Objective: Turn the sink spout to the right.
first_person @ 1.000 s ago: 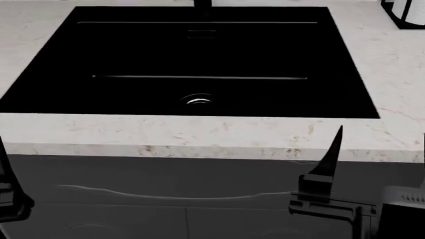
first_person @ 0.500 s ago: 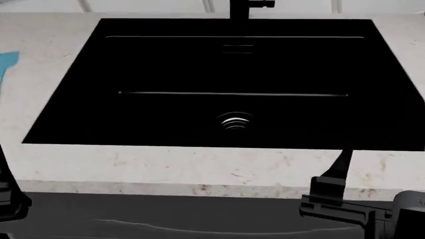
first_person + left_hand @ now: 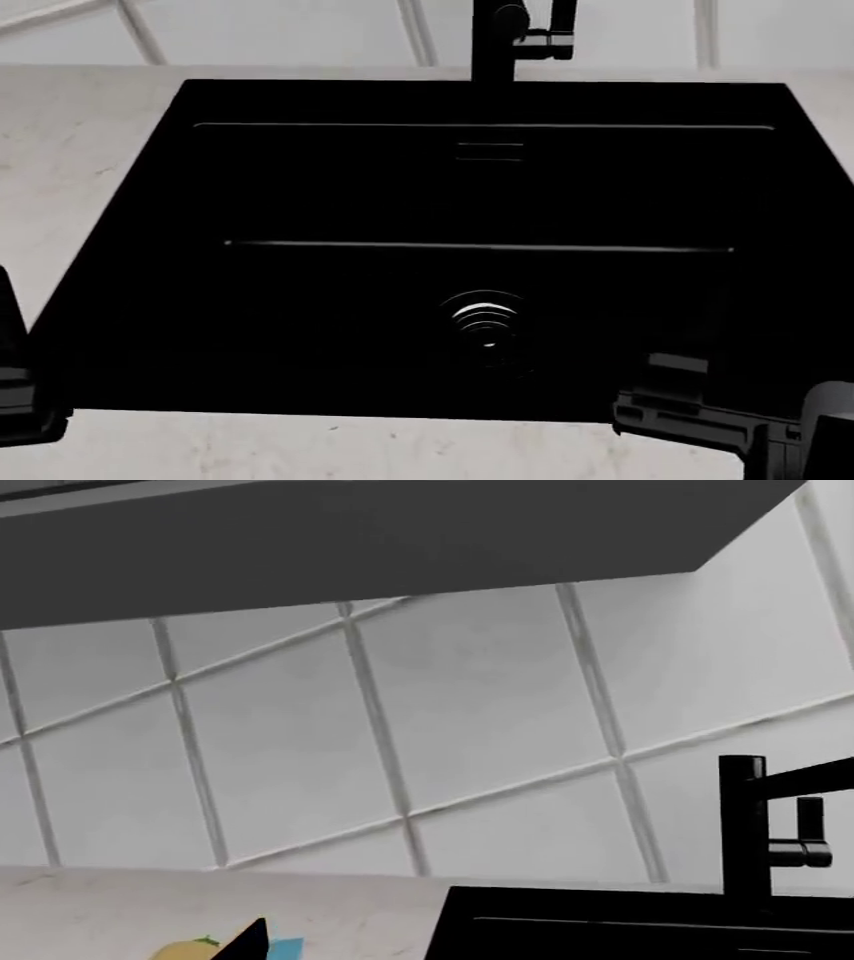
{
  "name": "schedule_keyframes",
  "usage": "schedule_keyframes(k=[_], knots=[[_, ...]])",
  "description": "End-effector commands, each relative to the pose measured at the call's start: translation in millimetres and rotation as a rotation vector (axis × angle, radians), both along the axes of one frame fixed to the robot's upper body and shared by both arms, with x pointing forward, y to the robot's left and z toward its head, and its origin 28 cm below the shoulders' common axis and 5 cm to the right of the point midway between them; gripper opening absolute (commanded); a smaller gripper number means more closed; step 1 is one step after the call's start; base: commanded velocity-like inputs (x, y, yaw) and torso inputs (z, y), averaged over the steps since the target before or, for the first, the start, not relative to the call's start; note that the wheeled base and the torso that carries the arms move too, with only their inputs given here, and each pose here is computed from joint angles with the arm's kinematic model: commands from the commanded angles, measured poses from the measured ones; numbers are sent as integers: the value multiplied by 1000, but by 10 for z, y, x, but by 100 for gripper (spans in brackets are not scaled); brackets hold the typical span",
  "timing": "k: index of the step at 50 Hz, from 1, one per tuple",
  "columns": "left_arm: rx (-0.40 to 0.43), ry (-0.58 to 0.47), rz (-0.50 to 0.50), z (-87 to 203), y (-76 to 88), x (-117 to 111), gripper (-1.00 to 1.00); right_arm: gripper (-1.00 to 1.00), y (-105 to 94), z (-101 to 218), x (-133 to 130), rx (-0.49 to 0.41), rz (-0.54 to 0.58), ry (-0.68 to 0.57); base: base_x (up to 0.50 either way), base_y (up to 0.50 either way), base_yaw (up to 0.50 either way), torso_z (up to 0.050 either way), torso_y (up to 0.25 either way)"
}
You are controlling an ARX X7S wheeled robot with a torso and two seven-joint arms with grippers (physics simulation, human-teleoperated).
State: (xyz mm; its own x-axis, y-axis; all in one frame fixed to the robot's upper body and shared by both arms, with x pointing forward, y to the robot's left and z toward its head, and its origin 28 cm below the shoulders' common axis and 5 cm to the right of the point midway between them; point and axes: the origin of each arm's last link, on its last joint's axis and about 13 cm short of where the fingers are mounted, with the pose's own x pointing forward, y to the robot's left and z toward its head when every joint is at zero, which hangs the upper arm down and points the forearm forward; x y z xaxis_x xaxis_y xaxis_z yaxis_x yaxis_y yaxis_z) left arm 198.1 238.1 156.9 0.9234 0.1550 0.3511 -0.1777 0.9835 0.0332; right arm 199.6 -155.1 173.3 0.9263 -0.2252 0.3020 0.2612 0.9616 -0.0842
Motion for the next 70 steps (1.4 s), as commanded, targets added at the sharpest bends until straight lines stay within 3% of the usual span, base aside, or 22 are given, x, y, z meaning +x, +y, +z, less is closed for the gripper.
schedule_keyframes(k=[1,22,23,31,45,56,64,65,67,70], knots=[[9,9,-11,-15,-14,0,100,100,-7,-24,-9,-1,-5,9,402,16,0,0,0],[4,3,-15,-10,-20,9,100,100,-25,14,-21,-5,-16,12,401,8,0,0,1],[-27,12,-35,-16,-22,13,100,100,-25,7,-19,-3,-18,13,398,0,0,0,0],[-7,15,-25,-43,-27,10,100,100,-3,-40,-8,2,-6,27,393,1,0,0,1],[-2,17,-14,-38,-40,21,100,100,-6,-51,-8,12,-10,37,8,0,0,0,0],[4,26,-59,-40,-69,25,100,100,14,-42,10,7,-1,35,0,0,0,0,0],[10,27,-55,-51,-71,30,100,100,132,33,1,9,64,36,0,0,0,0,0],[9,28,-54,-54,-70,29,100,100,159,56,3,83,120,32,0,0,0,0,0],[7,31,-57,-72,-74,32,100,100,183,62,21,20,95,34,0,0,0,0,0],[11,34,-64,-78,-81,28,100,100,262,148,16,23,151,31,0,0,0,0,0]])
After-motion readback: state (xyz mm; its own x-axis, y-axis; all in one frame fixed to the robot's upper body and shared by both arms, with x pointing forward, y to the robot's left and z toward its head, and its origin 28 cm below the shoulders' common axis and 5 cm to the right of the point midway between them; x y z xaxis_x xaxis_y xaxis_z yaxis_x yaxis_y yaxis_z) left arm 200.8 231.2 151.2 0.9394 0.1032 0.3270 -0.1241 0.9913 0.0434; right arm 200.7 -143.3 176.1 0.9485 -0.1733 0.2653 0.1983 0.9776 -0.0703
